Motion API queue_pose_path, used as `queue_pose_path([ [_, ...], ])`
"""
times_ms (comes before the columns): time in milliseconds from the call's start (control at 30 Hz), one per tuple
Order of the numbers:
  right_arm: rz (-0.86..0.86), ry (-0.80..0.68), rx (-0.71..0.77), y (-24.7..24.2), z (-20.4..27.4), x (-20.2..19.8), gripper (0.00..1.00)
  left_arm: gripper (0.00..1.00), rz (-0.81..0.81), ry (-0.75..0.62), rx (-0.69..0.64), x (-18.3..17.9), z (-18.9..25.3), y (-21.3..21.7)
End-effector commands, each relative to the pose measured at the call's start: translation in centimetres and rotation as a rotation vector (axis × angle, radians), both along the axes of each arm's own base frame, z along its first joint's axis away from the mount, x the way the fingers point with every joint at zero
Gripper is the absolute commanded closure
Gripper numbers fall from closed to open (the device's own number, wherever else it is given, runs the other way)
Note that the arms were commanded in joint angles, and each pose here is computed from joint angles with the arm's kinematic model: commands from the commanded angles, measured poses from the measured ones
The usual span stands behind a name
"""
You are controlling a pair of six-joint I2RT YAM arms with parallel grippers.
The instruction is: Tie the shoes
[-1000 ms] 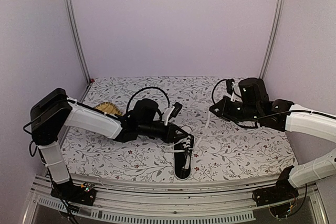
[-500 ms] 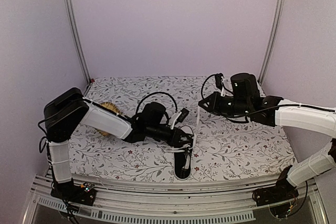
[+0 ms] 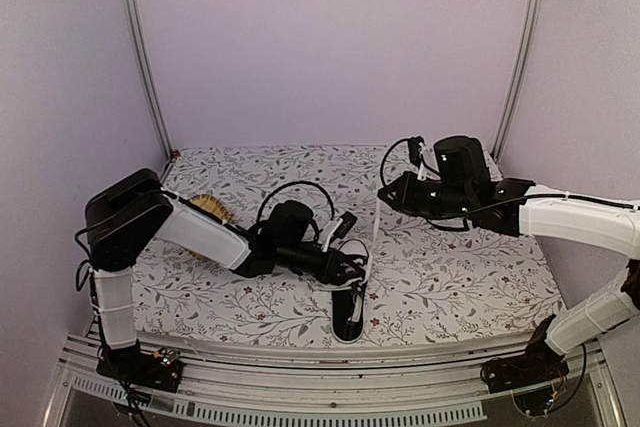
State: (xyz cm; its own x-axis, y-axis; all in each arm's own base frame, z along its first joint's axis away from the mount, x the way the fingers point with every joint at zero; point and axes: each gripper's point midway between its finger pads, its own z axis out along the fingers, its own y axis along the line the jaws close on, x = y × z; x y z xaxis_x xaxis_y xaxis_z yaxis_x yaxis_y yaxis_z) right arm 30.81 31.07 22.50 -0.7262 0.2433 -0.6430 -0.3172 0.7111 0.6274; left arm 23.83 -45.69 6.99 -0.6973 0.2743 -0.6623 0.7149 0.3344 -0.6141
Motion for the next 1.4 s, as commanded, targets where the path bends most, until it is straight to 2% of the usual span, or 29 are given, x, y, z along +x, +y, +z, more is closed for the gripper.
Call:
queue_pose_path([
  [0,-0.044,-0.006,-0.031,-0.5,0.0,0.6,0.98,1.00,0.007,-0.060,-0.098,0.5,3.9,0.1],
  [233,-0.049,0.014,-0.050,-0.2,-1.0,1.0,0.98,1.00,0.015,-0.075,-0.163,0.2,5.6,0.4],
  [800,-0.005,0.003,-0.008,1.2,-0.1,1.2,0.98,0.94,-0.006,0.003,-0.080,1.0,1.5,-1.5],
  [1133,-0.015,0.018,-0.025,1.2,-1.1,1.5,0.98,0.91,-0.008,0.001,-0.100,0.7,2.0,-1.3],
  [1367,-0.028,0.023,-0.039,1.0,-1.5,1.7,0.98,0.77,-0.036,0.001,-0.138,0.1,2.9,-1.4],
])
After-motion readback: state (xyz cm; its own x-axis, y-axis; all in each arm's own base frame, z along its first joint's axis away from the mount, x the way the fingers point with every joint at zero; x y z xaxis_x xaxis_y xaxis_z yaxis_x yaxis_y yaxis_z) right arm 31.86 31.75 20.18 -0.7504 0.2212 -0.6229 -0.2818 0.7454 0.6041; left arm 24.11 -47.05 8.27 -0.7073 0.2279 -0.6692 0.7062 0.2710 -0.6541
